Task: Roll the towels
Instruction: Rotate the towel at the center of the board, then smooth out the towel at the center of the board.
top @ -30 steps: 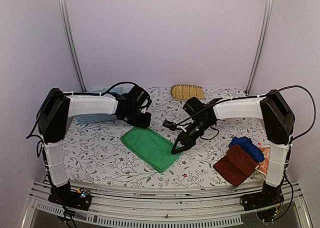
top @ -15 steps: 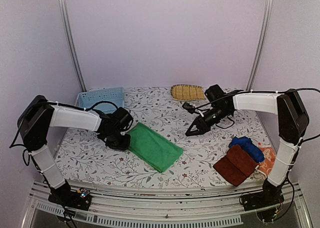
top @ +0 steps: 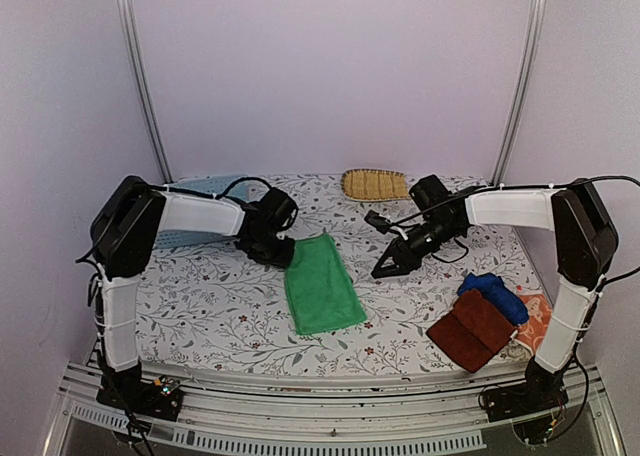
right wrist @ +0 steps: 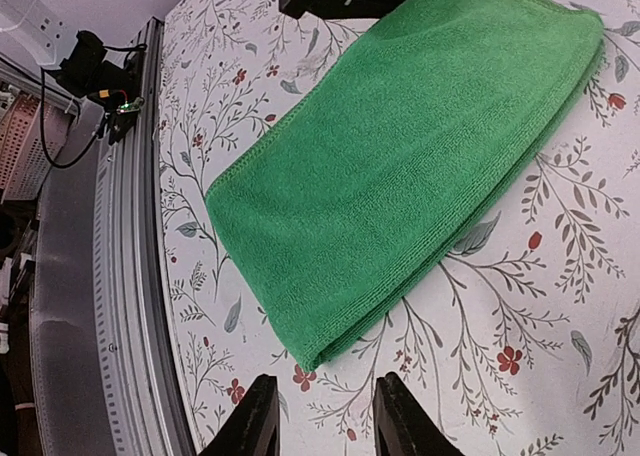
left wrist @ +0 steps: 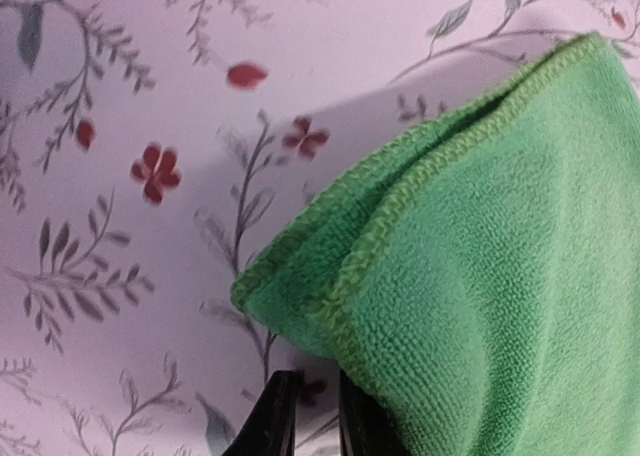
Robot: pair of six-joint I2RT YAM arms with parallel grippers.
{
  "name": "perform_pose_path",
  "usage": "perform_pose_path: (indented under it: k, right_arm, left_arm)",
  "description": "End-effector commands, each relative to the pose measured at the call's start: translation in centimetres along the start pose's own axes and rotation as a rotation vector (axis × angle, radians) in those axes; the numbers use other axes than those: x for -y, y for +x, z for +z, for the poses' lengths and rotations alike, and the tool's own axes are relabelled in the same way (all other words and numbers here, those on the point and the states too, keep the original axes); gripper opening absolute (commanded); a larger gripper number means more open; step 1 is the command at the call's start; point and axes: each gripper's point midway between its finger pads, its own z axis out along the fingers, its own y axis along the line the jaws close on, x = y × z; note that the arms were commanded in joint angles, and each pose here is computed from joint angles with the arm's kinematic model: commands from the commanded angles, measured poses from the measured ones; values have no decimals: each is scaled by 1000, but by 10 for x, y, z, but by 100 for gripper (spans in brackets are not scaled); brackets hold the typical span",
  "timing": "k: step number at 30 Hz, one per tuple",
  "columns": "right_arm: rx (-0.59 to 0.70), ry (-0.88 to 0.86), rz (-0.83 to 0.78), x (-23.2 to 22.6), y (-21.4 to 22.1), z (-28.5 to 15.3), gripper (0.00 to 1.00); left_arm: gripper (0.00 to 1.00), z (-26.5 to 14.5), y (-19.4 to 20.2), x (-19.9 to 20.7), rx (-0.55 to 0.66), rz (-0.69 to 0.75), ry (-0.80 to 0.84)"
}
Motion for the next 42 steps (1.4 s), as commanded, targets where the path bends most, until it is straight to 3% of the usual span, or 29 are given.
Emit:
perform_pose_path:
  k: [1,6,10,13,16,19,28,38,42]
  right_arm:
    - [-6,37,-32,7,5,-1,36]
    - [18,76,-64,6,-11,-13,36]
    - [42,93,-60,11,-39,-20,35]
    - [68,53,-32,14,-65,-18,33]
    - [93,2,16,18,-83,-10,31]
    - [93,-62,85,22,-92,4,31]
    - [27,-199,149,27,-90,67,30]
    - [-89,-47,296,94,-37,110,29]
    - [-115,-49,312,98,-23,115,29]
  left_arm:
    - [20,15,-30,12,33,77,9]
    - [27,-25,-43,0,94,42,-33]
    - [27,-77,-34,17,181,71,71]
    - [20,-104,-12,44,219,112,267]
    - [1,-125,17,73,248,115,523]
    - [0,-140,48,89,251,112,690]
    - [0,-116,102,115,153,114,790]
    - [0,-64,154,112,0,136,717]
    - [0,-58,157,113,-22,138,699]
